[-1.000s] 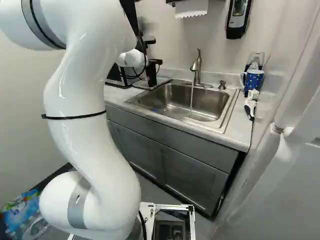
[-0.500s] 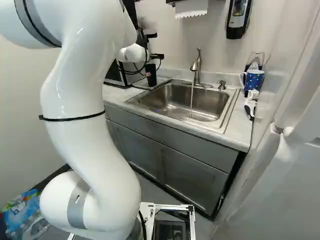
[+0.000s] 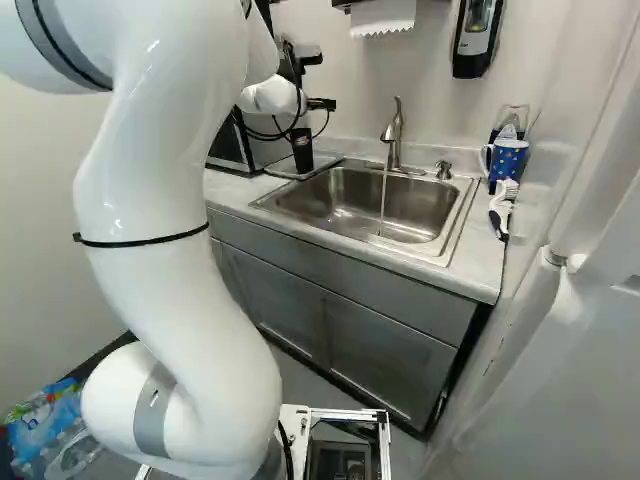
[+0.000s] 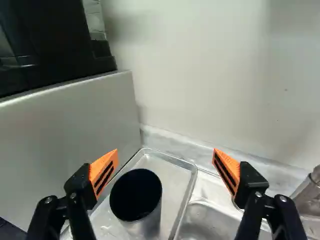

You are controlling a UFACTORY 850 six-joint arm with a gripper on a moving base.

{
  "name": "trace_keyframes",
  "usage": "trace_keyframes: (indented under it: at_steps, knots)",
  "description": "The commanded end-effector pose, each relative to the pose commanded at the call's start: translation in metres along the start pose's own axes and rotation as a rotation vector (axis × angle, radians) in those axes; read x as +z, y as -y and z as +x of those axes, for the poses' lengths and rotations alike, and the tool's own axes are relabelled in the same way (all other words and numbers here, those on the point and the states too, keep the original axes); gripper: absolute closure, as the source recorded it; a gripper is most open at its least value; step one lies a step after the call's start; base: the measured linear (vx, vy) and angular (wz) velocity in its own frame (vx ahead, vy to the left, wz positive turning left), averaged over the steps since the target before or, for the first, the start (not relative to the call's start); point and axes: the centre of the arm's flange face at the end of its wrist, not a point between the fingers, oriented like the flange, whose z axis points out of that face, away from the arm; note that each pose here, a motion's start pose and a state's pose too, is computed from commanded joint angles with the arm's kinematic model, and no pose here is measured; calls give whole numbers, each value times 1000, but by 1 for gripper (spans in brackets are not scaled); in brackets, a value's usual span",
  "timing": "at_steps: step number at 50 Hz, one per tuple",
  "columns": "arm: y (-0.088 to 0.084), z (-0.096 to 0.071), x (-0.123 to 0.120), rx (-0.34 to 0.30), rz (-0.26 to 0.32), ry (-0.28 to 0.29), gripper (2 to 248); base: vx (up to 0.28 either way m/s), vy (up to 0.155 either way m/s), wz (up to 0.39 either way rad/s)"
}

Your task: Rinse the cup and place it in the tray

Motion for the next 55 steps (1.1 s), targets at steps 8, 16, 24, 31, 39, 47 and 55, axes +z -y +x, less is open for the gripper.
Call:
trace_keyframes:
  at_steps: [8,16,24,31,39,47,55]
  knots:
    - [-9,6,-5,3,-13,10,3,0,0,0]
    - [-19,12,-10,7,-26,21,3,0,0,0]
    - [-28,18,-16,10,-39,31,3,0,0,0]
    - [-37,24,-20,13,-51,40,3,0,0,0]
    - [-47,30,-24,17,-65,46,3,0,0,0]
    - [-56,37,-29,21,-80,51,3,0,0,0]
    - [-67,44,-33,25,-95,54,3,0,0,0]
